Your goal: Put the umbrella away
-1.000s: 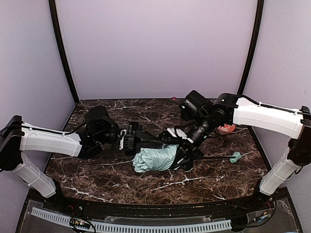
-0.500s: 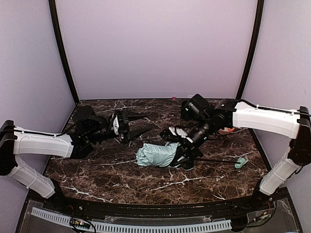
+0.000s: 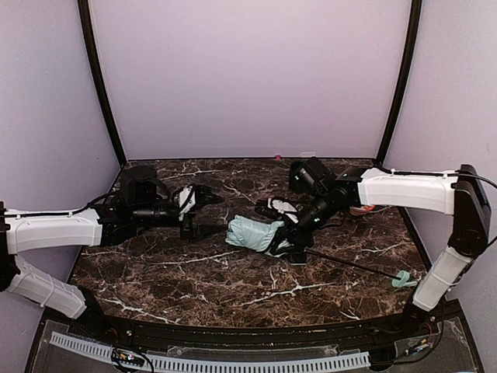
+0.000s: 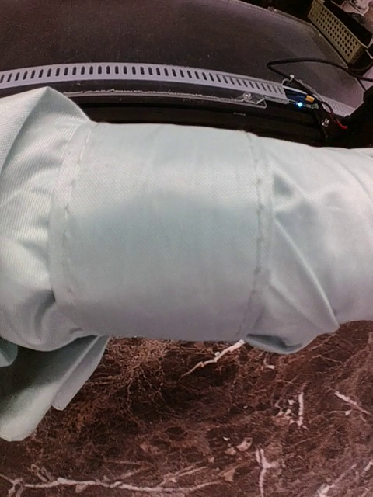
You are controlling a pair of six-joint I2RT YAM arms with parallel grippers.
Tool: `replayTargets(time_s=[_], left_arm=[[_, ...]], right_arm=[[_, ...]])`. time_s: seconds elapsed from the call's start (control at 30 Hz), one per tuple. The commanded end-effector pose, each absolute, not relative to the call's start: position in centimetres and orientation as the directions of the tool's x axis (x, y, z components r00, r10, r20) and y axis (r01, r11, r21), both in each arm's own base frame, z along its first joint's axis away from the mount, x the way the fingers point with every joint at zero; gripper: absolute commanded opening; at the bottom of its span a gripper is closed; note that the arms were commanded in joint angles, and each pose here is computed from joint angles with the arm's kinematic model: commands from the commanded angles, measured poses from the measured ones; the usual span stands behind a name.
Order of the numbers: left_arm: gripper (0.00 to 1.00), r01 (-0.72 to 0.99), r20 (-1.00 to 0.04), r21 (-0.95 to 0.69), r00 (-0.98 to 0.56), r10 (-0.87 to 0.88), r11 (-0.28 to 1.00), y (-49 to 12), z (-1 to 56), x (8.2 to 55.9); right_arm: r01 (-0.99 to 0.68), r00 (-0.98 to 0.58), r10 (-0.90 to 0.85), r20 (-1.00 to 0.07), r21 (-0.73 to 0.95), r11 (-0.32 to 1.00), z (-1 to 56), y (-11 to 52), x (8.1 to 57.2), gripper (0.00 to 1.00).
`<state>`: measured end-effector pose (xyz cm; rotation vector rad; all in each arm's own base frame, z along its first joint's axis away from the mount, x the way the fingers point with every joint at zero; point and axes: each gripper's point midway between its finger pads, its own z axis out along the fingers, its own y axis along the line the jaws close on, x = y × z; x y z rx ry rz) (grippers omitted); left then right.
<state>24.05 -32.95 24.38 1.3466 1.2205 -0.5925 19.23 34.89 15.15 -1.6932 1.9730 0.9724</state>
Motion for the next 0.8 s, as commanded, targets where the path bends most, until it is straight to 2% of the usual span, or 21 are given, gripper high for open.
replayTargets(time_s=[0.0, 0.07, 0.13, 0.2, 0.23, 0.33, 0.37, 0.53, 0.67, 0.77], left_arm=[[0.7, 0.95, -0.896, 0.313, 0.293, 0.335, 0.005, -32.6, 18.8, 19.9], [0.71, 0.956, -0.9, 0.29, 0.258, 0.351, 0.041, -32.6, 18.0, 20.6], [0.72, 0.962, -0.893, 0.269, 0.233, 0.385, 0.04, -32.8, 16.6, 21.0], [0.72, 0.972, -0.876, 0.234, 0.194, 0.441, 0.036, -32.9, 14.7, 21.5], [0.72, 0.977, -0.866, 0.21, 0.165, 0.471, 0.043, -33.0, 13.7, 22.0], [0.71, 0.972, -0.863, 0.198, 0.113, 0.492, 0.124, -33.3, 13.6, 23.8], [0.72, 0.965, -0.874, 0.204, 0.105, 0.474, 0.162, -33.3, 14.4, 24.4], [0.77, 0.898, -0.946, 0.266, 0.174, 0.272, 0.35, -32.4, 21.7, 25.7], [0.81, 0.88, -0.987, 0.154, 0.12, 0.105, 0.449, -32.6, 28.0, 27.0], [0.84, 0.871, -0.998, 0.057, 0.063, 0.005, 0.488, -32.8, 31.7, 27.9]], right_arm=[[-0.941, -0.292, -0.726, -0.623, 0.324, 0.101, 12.1, 35.9, 20.3, 0.04], [-0.926, -0.326, -0.748, -0.578, 0.353, 0.131, 10.3, 36.0, 20.7, 0.09], [-0.915, -0.341, -0.762, -0.551, 0.382, 0.133, 8.7, 36.1, 20.7, 0.19], [-0.911, -0.343, -0.771, -0.537, 0.392, 0.132, 7.5, 36.3, 21.0, 0.23], [-0.909, -0.343, -0.775, -0.531, 0.395, 0.132, 6.9, 36.5, 21.1, 0.21], [-0.912, -0.338, -0.757, -0.559, 0.394, 0.116, 7.3, 37.5, 21.8, 0.04], [-0.917, -0.334, -0.744, -0.579, 0.381, 0.115, 8.0, 37.7, 22.2, 0.01], [-0.946, -0.325, -0.584, -0.744, 0.267, 0.187, 14.6, 38.0, 26.1, 0.0], [-0.947, -0.235, -0.382, -0.894, 0.123, 0.295, 22.5, 37.7, 29.4, 0.0], [-0.951, -0.098, -0.194, -0.976, 0.034, 0.308, 28.8, 37.2, 29.0, 0.0]])
